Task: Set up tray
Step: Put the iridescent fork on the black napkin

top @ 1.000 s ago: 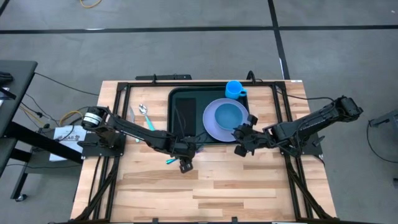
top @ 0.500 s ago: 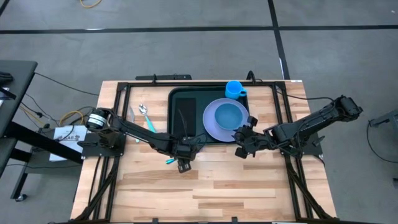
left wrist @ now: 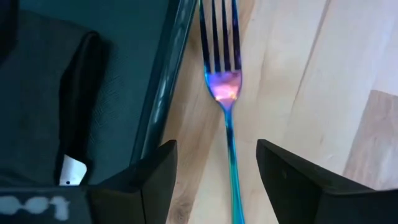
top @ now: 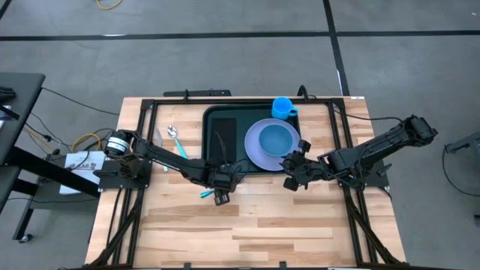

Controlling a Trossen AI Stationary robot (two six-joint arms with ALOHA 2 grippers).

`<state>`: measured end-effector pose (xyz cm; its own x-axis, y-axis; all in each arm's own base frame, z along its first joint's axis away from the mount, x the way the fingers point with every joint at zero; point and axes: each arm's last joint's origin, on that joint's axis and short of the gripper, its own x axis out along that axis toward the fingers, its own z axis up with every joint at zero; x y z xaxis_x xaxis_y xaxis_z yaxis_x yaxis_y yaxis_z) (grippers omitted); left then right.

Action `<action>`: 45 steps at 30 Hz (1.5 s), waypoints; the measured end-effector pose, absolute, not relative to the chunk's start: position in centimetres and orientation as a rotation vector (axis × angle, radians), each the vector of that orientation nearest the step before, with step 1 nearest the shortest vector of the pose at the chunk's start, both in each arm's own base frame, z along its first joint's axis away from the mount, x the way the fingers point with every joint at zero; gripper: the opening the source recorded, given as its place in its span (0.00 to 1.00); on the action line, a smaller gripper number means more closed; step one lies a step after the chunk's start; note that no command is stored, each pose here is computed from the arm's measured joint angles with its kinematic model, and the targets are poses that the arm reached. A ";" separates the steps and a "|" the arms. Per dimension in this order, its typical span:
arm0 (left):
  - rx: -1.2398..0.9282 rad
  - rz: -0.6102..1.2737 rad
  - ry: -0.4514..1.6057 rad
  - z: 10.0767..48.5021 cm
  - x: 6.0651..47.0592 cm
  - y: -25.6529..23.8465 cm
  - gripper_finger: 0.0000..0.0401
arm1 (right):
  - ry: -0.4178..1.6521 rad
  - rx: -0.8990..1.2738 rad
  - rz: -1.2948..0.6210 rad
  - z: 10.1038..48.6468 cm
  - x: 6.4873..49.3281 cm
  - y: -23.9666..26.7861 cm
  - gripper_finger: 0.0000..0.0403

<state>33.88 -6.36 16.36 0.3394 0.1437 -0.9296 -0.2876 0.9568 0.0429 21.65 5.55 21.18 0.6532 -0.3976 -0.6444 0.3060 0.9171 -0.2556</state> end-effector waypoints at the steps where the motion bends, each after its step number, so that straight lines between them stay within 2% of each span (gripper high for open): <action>1: -0.137 0.282 1.193 16.4 33.9 -6.4 0.52 | 0.760 -0.128 -0.401 21.2 21.6 5.6 0.27; 30: -0.152 0.214 1.305 13.2 34.7 -5.5 0.52 | 0.754 -0.125 -0.401 21.2 21.7 5.6 0.27; 45: -0.166 0.195 1.305 13.0 35.0 -4.6 0.52 | 0.754 -0.125 -0.400 21.2 21.7 5.6 0.27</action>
